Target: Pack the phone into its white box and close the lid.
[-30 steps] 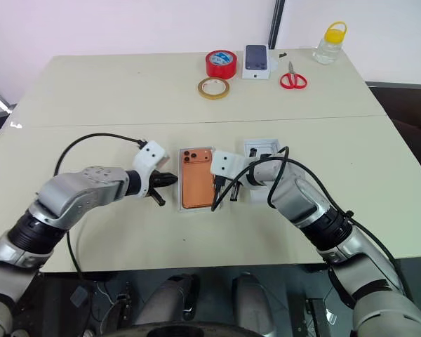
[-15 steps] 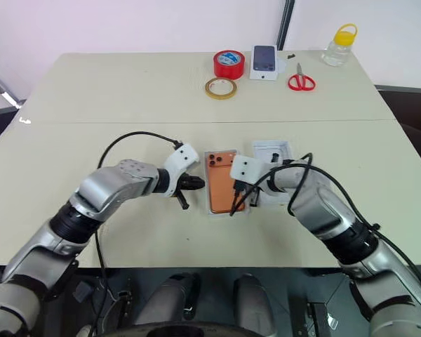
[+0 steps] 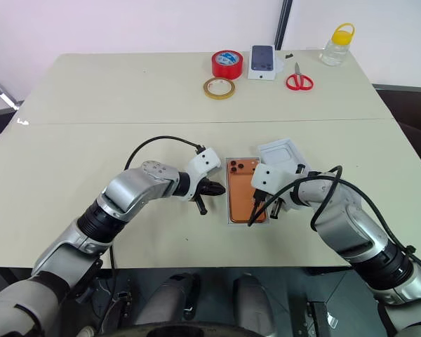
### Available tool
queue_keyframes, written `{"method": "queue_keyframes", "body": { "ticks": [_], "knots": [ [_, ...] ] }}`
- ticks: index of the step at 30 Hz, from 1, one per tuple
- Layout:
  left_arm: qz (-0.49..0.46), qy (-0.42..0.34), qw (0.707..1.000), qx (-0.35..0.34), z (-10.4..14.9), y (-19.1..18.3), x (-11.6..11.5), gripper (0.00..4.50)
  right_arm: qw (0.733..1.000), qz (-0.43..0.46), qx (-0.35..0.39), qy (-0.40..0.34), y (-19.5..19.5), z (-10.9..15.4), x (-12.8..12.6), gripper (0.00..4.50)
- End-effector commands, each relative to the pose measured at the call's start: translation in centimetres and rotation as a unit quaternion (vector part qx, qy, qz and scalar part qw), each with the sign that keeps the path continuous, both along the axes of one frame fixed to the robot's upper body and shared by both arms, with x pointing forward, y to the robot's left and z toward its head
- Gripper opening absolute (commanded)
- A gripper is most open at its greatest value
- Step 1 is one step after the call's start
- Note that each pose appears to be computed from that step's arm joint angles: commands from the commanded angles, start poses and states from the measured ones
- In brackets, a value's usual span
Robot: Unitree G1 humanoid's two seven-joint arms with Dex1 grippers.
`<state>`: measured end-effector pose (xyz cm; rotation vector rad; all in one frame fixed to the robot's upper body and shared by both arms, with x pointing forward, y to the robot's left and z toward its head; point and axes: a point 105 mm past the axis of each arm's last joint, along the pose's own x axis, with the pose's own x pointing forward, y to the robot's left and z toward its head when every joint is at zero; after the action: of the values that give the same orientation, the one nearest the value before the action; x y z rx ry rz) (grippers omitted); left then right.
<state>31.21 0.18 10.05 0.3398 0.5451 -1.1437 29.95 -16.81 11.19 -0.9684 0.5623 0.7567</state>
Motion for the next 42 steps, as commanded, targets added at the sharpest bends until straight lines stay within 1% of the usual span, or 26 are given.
{"method": "queue_keyframes", "body": {
  "ticks": [1,9,13,15,17,19,20,23,25,26,29,31,33,37,41,42],
  "knots": [
    [-0.045,-0.003,0.999,-0.023,1.0,-1.7,-1.6,0.10,1.000,0.024,0.009,-0.014,0.9,0.8,-0.1,0.00],
    [-0.024,-0.011,1.000,-0.013,0.8,-0.3,-1.2,0.10,1.000,0.015,0.002,-0.017,0.0,1.2,0.0,0.00],
    [-0.006,-0.016,1.000,-0.008,0.7,1.6,-0.6,0.10,1.000,0.010,0.000,-0.022,-1.1,2.3,-0.4,0.00],
    [0.004,-0.020,1.000,-0.014,0.8,2.9,-0.4,0.10,1.000,0.012,0.012,-0.025,-1.5,3.3,-0.7,0.00],
    [0.012,-0.018,0.999,-0.037,1.3,4.2,-0.4,0.10,0.999,0.013,0.036,-0.028,-1.6,4.5,-1.0,0.00],
    [-0.004,-0.039,0.995,-0.087,2.6,5.5,-1.1,0.10,0.997,0.003,0.071,-0.026,-1.7,5.6,-1.0,0.00],
    [-0.012,-0.047,0.994,-0.102,3.0,6.0,-1.4,0.10,0.996,-0.002,0.082,-0.024,-1.8,5.8,-1.0,0.00],
    [-0.032,-0.081,0.987,-0.134,4.0,7.5,-2.5,0.10,0.989,-0.055,0.136,0.005,-2.1,5.9,-0.4,0.00],
    [-0.045,-0.094,0.985,-0.136,4.1,8.1,-3.0,0.05,0.981,-0.099,0.165,0.022,-2.4,5.6,0.2,0.55],
    [-0.054,-0.099,0.984,-0.136,4.2,8.2,-3.3,0.05,0.976,-0.119,0.178,0.037,-2.5,5.3,0.2,0.90],
    [-0.070,-0.102,0.983,-0.135,4.2,8.4,-4.0,0.05,0.968,-0.148,0.192,0.062,-2.4,4.8,0.1,2.36],
    [-0.079,-0.097,0.983,-0.134,4.1,8.6,-4.3,0.05,0.960,-0.177,0.205,0.065,-2.7,5.0,0.6,3.47],
    [-0.091,-0.096,0.982,-0.133,4.1,8.5,-4.6,0.05,0.953,-0.200,0.218,0.071,-2.9,5.2,1.1,4.47],
    [-0.098,-0.101,0.982,-0.128,3.7,8.2,-5.0,0.05,0.940,-0.237,0.230,0.081,-3.6,5.0,1.6,4.47],
    [-0.100,-0.100,0.981,-0.130,3.6,8.0,-5.1,0.05,0.935,-0.253,0.231,0.094,-3.9,4.3,1.7,4.47],
    [-0.101,-0.100,0.981,-0.133,3.6,8.0,-5.1,0.05,0.935,-0.254,0.227,0.099,-3.8,3.9,1.5,4.24]
  ]
}}
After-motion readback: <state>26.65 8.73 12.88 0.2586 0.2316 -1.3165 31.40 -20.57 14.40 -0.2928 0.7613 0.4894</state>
